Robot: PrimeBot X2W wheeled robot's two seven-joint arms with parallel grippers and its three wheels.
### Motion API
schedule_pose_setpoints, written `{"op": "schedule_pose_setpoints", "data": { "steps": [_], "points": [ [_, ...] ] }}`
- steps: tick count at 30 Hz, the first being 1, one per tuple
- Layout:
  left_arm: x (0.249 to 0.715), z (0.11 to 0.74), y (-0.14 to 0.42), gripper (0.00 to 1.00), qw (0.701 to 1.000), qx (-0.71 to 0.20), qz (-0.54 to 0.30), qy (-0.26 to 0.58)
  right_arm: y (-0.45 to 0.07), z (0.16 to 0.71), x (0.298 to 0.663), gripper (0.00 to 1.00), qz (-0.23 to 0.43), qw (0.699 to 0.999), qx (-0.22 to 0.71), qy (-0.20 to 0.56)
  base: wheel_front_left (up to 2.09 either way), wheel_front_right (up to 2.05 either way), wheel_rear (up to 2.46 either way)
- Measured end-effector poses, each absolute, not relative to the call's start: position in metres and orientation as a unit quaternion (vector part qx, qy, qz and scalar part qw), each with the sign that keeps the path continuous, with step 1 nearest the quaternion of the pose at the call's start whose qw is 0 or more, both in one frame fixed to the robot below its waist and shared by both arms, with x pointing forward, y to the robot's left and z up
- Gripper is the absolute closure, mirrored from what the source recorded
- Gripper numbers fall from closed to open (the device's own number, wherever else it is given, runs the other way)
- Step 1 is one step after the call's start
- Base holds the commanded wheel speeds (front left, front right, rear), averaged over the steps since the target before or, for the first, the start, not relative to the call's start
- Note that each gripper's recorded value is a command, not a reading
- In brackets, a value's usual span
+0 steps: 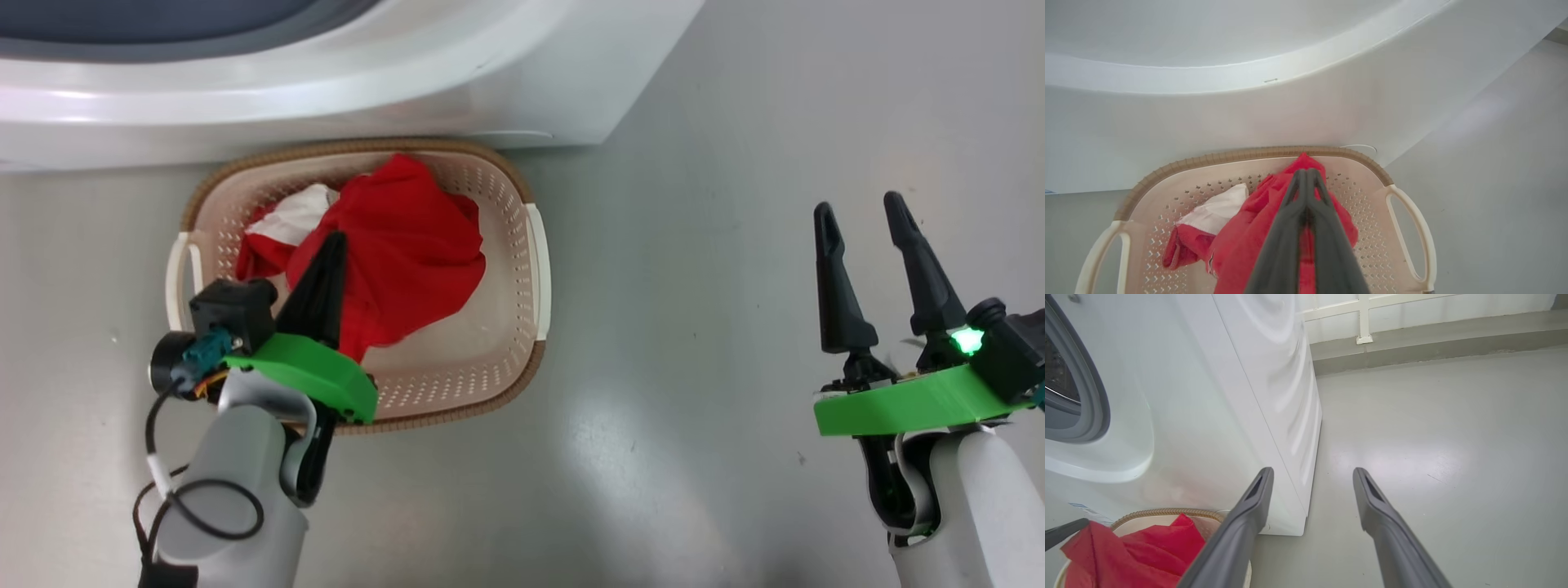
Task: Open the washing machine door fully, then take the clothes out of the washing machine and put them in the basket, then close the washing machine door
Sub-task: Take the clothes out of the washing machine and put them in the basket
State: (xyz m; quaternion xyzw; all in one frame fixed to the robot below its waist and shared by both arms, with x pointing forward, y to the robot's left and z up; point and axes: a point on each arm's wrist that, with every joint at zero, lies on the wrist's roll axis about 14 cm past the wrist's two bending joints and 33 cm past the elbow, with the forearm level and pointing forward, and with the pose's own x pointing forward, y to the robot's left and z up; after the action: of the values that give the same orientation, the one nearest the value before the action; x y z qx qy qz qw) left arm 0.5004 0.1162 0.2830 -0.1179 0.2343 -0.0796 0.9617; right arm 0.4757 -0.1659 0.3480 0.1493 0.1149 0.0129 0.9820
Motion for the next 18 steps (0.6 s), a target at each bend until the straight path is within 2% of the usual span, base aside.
{"op": "schedule_pose_setpoints", "data": {
  "steps": [18],
  "points": [
    [0.497, 0.207, 0.108, 1.0, 0.932, -0.099, -0.093, 0.336, -0.179, 0.315, 0.474, 0.0, -0.005, 0.979, 0.14, 0.145, 0.0, 0.0, 0.0]
  ]
}}
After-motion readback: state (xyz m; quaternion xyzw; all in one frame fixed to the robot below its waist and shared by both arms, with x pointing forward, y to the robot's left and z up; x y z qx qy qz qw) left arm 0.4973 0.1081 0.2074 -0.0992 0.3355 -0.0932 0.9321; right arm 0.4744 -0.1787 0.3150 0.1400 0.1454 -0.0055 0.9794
